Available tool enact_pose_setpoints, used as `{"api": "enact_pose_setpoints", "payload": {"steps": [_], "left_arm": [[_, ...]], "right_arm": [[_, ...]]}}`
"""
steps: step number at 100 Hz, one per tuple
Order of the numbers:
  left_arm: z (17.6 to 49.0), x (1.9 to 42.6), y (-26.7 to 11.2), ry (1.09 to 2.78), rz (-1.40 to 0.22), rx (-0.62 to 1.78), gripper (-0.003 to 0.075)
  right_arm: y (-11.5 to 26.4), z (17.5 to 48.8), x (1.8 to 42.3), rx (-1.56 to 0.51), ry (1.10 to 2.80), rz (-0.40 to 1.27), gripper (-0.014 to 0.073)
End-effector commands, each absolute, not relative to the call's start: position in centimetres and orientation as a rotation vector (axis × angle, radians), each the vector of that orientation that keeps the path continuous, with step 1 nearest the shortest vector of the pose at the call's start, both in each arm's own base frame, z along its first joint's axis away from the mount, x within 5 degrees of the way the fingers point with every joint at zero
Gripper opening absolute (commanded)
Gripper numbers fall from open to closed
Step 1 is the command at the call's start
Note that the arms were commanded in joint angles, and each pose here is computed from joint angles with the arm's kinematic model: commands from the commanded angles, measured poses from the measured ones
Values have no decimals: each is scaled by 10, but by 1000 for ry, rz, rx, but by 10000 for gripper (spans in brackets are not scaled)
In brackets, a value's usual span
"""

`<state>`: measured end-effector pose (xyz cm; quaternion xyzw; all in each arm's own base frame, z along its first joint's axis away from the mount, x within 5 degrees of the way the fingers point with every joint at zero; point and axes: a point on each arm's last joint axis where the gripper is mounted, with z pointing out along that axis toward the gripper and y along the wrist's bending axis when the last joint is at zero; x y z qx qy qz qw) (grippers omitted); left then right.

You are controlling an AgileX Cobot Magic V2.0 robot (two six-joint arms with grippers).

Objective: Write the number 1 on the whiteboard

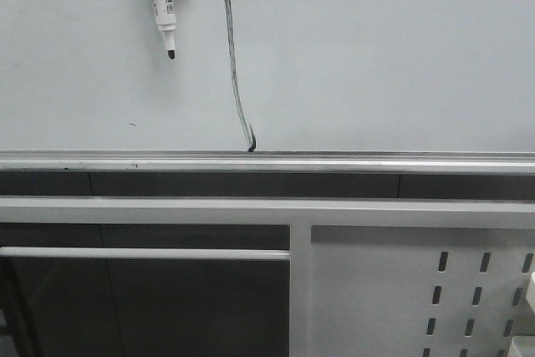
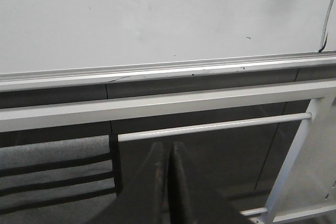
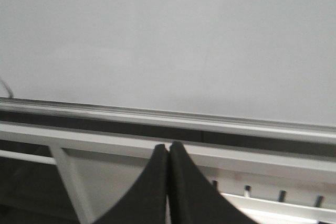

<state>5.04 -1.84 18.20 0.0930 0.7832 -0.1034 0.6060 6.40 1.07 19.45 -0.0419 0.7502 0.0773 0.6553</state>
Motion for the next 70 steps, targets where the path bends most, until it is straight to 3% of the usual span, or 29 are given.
{"api": "enact_pose_setpoints", "payload": {"steps": [1, 16, 70], "left_arm": [[176, 51, -18, 1783, -253, 183, -20], [176, 51, -18, 1783, -253, 183, -20], [176, 51, -18, 1783, -253, 183, -20]], "right_arm": [[7, 192, 62, -55, 1692, 136, -57], [4, 179, 54, 46, 1812, 175, -57], [3, 181, 53, -1, 1769, 123, -59]]}}
